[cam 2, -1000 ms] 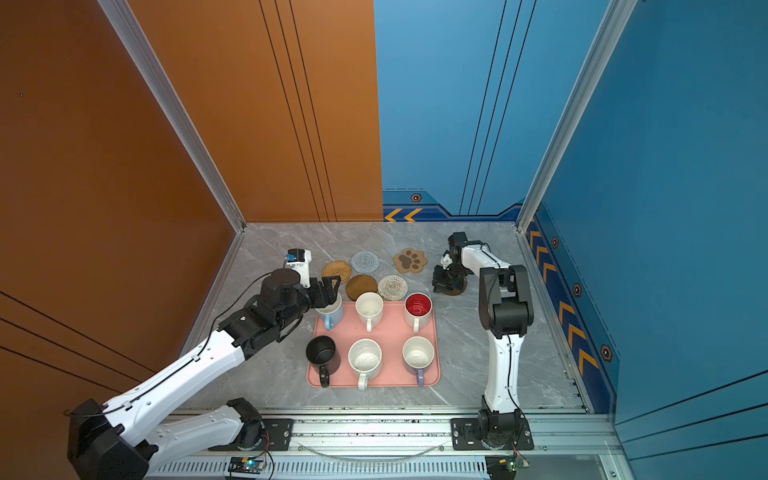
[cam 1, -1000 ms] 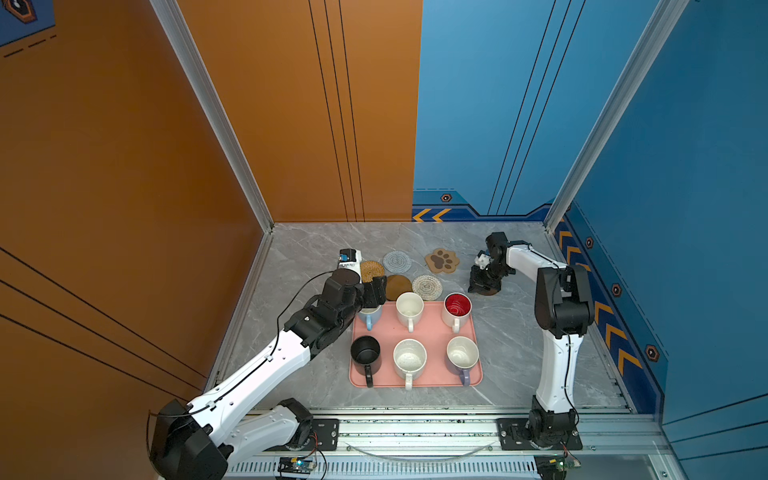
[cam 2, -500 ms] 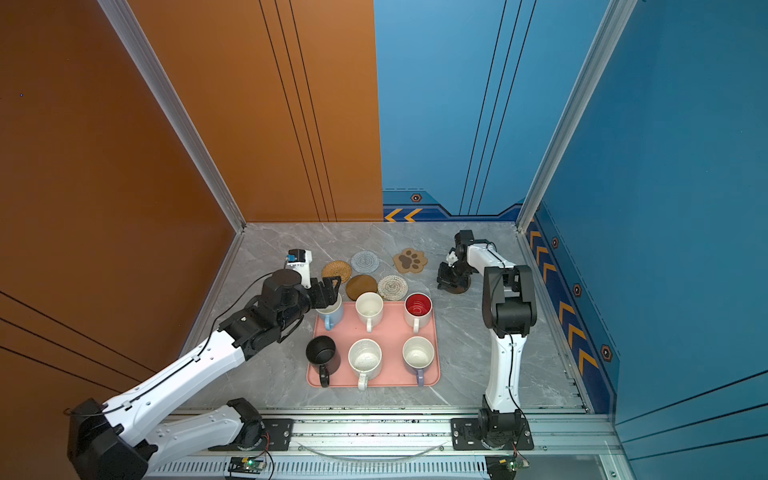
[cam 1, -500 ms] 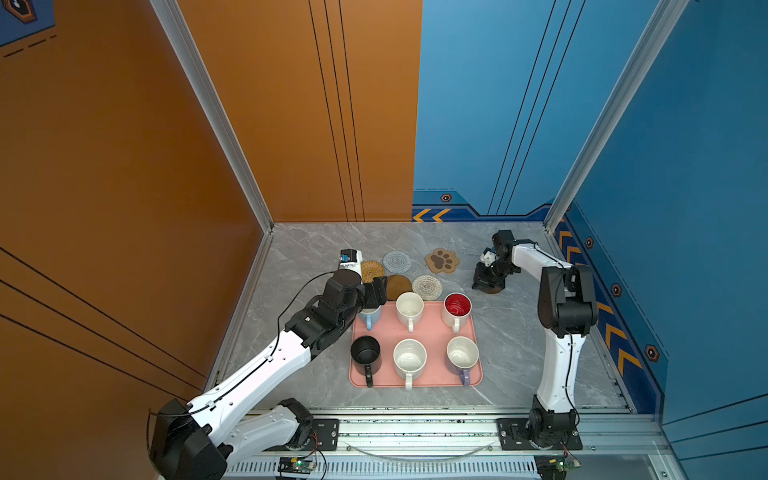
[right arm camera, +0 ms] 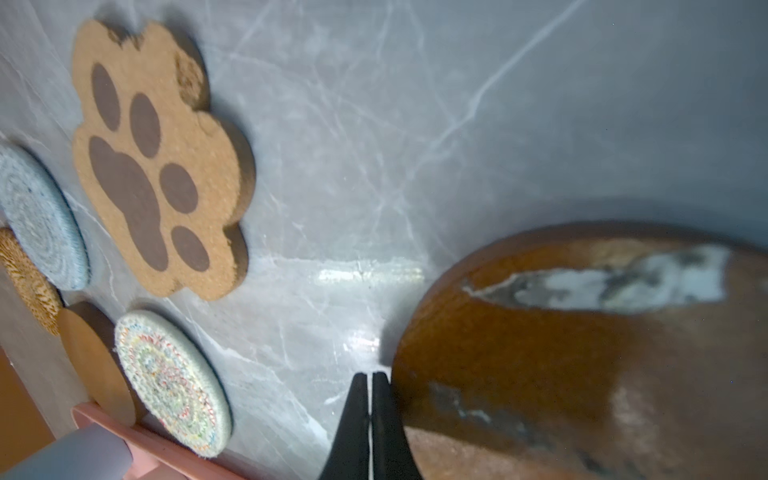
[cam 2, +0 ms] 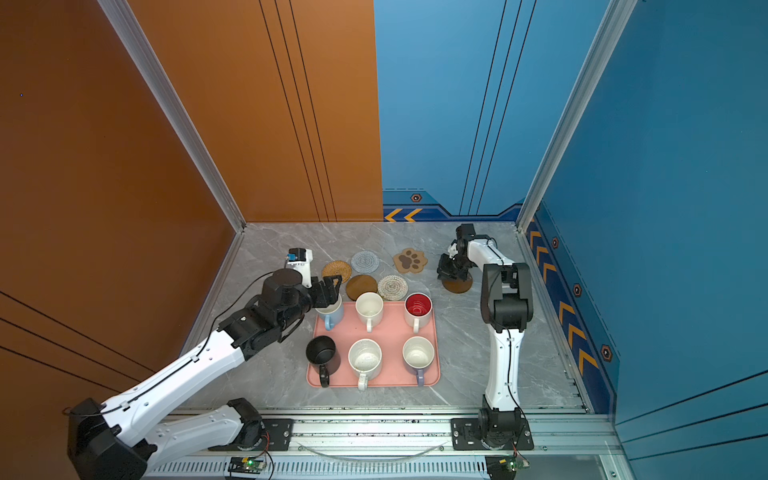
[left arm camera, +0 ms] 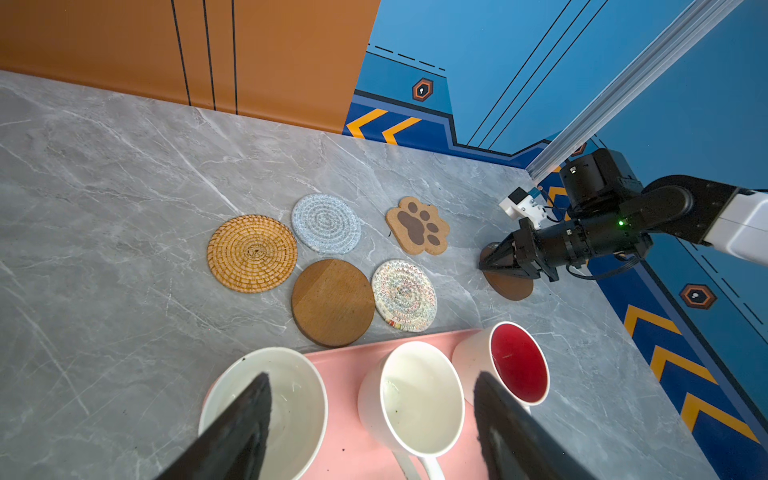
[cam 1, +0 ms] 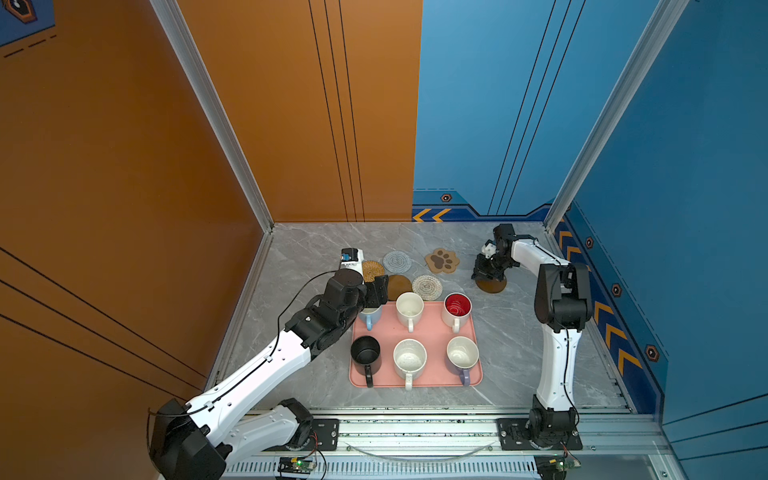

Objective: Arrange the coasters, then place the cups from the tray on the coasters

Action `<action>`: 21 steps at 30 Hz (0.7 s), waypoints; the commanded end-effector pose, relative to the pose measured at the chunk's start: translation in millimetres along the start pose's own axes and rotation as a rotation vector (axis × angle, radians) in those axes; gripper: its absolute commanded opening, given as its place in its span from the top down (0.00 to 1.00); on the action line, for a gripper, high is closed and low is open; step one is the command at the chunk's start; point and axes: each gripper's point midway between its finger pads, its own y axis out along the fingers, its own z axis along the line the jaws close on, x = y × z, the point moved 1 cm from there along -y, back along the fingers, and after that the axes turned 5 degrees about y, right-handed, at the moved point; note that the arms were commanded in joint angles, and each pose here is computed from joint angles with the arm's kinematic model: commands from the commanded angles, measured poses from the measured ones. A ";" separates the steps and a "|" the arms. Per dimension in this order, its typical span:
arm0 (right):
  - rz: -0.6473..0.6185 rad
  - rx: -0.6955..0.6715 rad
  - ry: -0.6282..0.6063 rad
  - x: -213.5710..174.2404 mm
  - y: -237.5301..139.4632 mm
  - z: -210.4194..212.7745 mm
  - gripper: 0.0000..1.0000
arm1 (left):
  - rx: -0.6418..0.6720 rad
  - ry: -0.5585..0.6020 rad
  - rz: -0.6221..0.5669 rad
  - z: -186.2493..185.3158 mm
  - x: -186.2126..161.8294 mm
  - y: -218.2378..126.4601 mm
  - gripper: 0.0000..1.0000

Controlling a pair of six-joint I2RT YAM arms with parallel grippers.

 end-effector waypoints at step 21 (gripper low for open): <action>-0.136 -0.009 0.118 66.8 -0.3 -18.9 1.00 | 0.018 0.049 0.000 -12.0 9.6 -4.2 0.23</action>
